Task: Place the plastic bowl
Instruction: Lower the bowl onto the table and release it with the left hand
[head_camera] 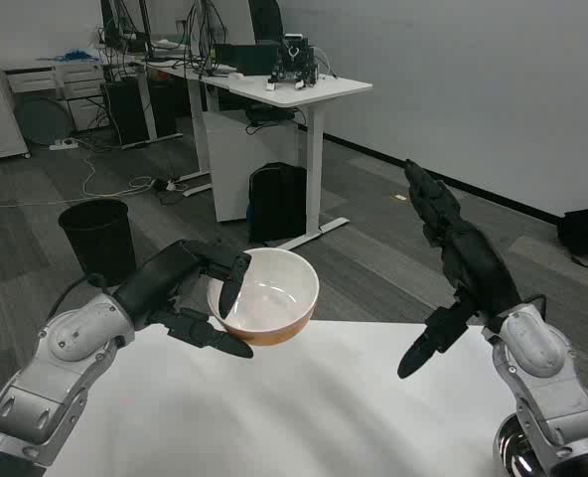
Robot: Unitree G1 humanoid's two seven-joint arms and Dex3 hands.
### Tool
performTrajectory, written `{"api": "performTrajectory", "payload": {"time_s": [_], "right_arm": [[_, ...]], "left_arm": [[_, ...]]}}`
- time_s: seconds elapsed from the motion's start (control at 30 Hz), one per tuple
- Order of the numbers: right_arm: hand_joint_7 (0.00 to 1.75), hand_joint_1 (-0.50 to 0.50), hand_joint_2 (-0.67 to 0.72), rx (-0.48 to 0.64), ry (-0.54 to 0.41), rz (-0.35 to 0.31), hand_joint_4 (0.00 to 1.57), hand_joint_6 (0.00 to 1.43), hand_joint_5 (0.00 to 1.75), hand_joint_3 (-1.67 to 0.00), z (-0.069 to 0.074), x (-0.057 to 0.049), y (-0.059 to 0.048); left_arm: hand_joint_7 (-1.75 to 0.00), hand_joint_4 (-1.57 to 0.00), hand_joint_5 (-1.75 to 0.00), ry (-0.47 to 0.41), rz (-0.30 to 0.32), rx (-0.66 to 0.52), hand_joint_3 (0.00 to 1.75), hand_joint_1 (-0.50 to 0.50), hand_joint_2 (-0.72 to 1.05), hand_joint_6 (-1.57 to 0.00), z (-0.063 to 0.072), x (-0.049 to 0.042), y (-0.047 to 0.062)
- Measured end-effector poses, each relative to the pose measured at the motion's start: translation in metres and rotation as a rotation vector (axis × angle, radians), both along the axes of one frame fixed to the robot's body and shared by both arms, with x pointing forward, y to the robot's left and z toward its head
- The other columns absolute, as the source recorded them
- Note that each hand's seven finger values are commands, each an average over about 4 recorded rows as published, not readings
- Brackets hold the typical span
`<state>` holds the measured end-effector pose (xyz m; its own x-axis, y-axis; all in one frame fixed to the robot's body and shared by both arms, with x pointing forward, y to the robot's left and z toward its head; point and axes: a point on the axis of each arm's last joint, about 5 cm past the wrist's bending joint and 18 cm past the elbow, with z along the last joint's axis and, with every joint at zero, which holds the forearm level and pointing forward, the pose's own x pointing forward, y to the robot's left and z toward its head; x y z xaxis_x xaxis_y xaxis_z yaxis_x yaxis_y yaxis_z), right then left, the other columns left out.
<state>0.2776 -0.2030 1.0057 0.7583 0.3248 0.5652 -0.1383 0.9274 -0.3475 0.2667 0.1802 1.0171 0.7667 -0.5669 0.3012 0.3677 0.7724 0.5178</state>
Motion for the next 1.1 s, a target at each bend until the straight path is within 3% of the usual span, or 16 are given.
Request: {"api": "performTrajectory", "payload": {"time_s": [0.93,1.1], "right_arm": [[0.00,-0.46,0.15,0.013,-0.003,0.002,0.00,0.00,0.00,0.00,0.001,0.001,0.001],[0.00,-0.46,0.15,0.013,-0.004,0.002,0.00,0.00,0.00,0.00,0.001,0.001,0.001]], "left_arm": [[-1.68,-1.38,-1.75,0.003,-0.006,0.004,0.09,-0.48,0.78,-1.35,-0.001,-0.0002,-0.001],[-1.69,-1.38,-1.75,0.036,-0.012,0.019,0.09,-0.48,0.78,-1.34,-0.012,-0.0043,-0.001]]}}
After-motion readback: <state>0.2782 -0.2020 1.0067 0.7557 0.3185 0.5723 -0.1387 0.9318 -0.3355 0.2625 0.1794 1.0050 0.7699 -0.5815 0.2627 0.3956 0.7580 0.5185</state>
